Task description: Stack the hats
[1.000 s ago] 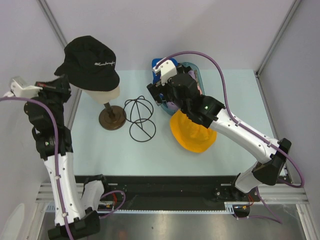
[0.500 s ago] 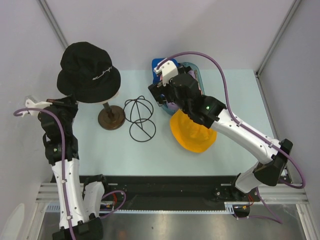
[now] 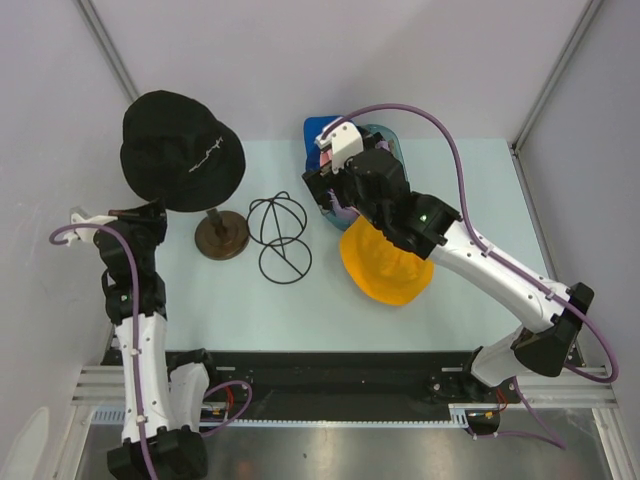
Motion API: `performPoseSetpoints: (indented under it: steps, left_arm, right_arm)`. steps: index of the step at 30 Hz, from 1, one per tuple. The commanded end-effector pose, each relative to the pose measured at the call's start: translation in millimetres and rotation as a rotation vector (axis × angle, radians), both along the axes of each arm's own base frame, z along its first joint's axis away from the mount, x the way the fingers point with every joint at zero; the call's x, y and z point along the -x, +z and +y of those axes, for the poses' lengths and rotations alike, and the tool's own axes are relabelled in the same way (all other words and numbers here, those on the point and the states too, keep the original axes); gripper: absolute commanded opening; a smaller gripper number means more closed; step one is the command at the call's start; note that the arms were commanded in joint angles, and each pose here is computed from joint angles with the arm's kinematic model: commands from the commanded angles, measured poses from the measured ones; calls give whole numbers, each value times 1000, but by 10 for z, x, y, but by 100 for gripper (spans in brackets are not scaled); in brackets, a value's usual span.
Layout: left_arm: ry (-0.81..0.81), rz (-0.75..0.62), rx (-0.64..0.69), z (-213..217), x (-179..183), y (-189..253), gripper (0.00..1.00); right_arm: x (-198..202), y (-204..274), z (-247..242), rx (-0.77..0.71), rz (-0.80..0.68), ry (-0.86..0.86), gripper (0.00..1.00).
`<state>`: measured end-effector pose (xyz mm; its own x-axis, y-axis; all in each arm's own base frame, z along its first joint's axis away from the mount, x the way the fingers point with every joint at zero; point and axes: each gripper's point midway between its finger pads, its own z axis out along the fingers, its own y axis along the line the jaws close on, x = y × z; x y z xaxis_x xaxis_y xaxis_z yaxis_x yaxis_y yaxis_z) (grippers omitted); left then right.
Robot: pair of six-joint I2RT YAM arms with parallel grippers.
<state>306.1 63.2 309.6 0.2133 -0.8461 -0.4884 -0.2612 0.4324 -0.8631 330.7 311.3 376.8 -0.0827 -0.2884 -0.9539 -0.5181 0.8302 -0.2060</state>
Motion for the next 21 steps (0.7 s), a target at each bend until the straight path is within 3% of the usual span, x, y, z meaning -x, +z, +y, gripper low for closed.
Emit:
performPoseSetpoints:
  steps: [1, 8, 15, 17, 18, 19, 21]
  left_arm:
    - [-21, 44, 64, -17, -41, -256, 0]
    - [-40, 90, 82, -38, -83, -495, 0]
    - [-64, 92, 20, -30, -123, -411, 0]
    - [-84, 97, 2, -57, -119, -380, 17]
    - [-87, 96, -6, -62, -109, -361, 50]
    - [-87, 99, -23, -58, -88, -351, 64]
    - [-50, 116, -44, -14, 14, -318, 79]
  right_arm:
    - [12, 183, -95, -64, -11, -4, 100]
    - [-24, 173, -196, -86, 12, -17, 100]
    - [-71, 150, -277, -113, 34, -27, 100]
    - [-112, 132, -343, -114, 41, -46, 99]
    - [-134, 137, -379, -120, 45, -53, 100]
    - [-157, 129, -406, -131, 54, -61, 100]
    - [-240, 105, -545, -137, 71, -95, 100]
